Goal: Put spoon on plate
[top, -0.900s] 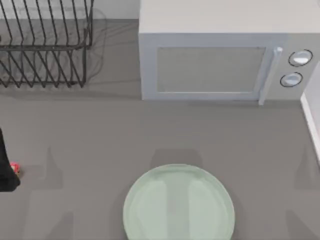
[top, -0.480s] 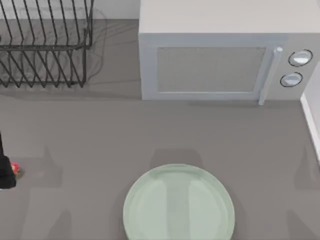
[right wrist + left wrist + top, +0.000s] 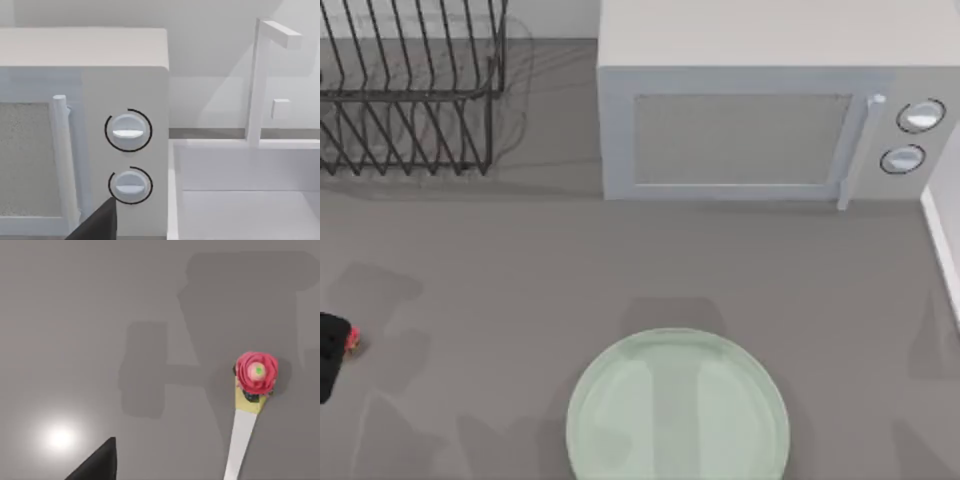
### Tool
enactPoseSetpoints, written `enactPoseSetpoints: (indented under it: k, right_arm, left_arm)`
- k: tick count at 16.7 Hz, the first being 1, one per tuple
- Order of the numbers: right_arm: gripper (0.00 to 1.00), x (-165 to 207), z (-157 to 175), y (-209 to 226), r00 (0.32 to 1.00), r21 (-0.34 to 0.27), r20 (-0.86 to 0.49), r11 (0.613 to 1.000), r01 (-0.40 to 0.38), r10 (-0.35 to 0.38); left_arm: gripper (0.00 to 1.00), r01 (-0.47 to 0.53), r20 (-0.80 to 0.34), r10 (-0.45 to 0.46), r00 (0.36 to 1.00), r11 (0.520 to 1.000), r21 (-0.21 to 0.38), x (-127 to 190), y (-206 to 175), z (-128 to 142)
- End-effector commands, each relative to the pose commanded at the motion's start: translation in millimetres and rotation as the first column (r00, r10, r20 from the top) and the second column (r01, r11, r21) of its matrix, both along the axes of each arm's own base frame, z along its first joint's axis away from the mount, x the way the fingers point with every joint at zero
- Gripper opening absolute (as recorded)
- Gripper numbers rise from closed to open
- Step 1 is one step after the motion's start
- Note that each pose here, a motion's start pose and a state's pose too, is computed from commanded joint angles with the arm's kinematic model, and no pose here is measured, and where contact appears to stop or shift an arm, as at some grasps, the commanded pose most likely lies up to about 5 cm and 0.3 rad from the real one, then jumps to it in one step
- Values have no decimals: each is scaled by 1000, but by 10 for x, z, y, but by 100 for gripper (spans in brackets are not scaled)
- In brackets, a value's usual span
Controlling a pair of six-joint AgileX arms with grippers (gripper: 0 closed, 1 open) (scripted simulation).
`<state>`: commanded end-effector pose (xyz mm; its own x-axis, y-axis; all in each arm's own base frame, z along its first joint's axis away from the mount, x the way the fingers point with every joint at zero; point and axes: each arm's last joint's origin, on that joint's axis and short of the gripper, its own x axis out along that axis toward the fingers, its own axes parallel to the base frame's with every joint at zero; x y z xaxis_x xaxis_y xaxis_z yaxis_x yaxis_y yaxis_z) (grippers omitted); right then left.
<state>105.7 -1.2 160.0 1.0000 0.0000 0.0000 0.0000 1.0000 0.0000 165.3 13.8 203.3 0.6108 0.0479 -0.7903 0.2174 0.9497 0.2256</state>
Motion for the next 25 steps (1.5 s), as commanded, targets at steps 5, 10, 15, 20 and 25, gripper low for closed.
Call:
enactPoseSetpoints:
  k: [5, 10, 15, 20, 25]
  right_arm:
    - [100, 0, 0, 0, 1000, 0, 0, 1000, 0, 0]
    - [100, 0, 0, 0, 1000, 0, 0, 1000, 0, 0]
    - [100, 0, 0, 0, 1000, 0, 0, 1000, 0, 0]
    - [100, 0, 0, 0, 1000, 0, 0, 1000, 0, 0]
    - [100, 0, 0, 0, 1000, 0, 0, 1000, 0, 0]
  left_arm:
    - [100, 117, -415, -104, 904, 993, 6, 472, 138, -46]
    - [100, 189, -589, -177, 788, 981, -41, 781, 245, -100]
    - [100, 197, -607, -186, 773, 979, -50, 821, 259, -112]
    - [100, 197, -610, -187, 770, 979, -51, 841, 254, -295]
    - [100, 197, -600, -185, 779, 979, -46, 873, 261, -850]
